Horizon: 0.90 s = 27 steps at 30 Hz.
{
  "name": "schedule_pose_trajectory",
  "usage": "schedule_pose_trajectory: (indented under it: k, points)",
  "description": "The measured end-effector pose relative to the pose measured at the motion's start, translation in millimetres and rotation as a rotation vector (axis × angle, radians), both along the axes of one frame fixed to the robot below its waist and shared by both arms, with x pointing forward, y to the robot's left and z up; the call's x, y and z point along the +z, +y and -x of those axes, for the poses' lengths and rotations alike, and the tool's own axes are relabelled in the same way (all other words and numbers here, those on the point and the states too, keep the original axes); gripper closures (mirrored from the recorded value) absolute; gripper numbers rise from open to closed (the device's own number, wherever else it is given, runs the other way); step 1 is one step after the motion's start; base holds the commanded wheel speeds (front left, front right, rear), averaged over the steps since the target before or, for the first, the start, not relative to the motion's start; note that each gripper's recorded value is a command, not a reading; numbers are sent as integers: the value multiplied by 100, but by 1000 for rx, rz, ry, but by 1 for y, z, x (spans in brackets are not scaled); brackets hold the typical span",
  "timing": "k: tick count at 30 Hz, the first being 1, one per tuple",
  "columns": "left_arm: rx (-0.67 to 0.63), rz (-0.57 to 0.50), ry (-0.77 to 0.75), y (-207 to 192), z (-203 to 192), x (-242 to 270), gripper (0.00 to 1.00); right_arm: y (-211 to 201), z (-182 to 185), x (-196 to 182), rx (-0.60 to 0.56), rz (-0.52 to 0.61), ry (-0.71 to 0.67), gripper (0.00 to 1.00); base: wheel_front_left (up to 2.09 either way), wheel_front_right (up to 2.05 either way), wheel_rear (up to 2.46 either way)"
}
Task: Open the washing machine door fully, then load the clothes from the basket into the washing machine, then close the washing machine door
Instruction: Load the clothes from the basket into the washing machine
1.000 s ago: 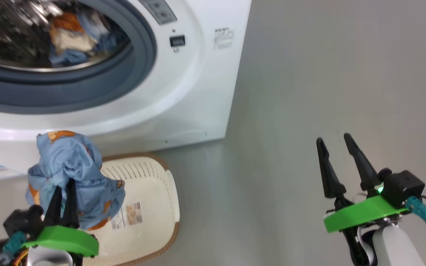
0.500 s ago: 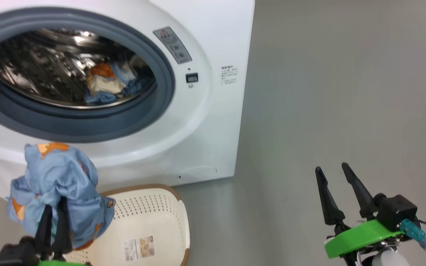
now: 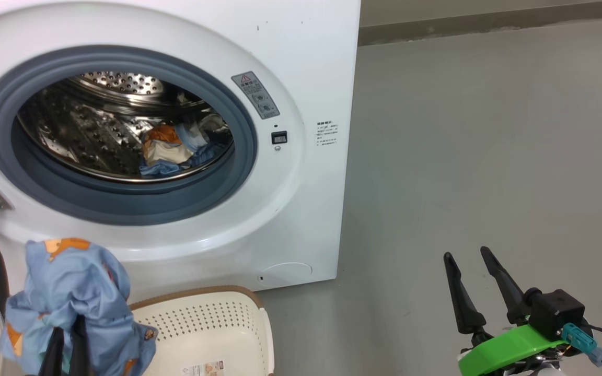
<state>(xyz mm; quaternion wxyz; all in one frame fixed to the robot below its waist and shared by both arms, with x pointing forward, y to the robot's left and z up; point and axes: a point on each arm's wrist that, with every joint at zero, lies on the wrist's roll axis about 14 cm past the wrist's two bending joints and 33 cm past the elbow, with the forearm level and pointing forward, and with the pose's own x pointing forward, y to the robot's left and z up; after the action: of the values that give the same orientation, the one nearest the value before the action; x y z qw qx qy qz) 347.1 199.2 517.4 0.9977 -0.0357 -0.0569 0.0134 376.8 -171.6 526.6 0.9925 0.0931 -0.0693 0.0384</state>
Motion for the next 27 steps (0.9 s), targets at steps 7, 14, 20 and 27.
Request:
schedule_pose_trajectory:
  k: [7, 14, 20, 27]
  points:
    - [13, -2, 17, 2, 7, -5, 100, -2, 8, -6, -6, -1, 17, 0, 0, 0, 0]
    - [23, 9, 32, 1, 11, -9, 100, -1, 8, -7, -5, -1, 18, 0, 0, 0, 0]
    - [23, 21, 37, 0, 11, -11, 100, -1, 7, -6, -3, 8, 16, 0, 0, 0, 0]
    - [4, 32, 53, -7, 7, -16, 100, -1, 5, -9, -4, 21, 24, 0, 0, 0, 0]
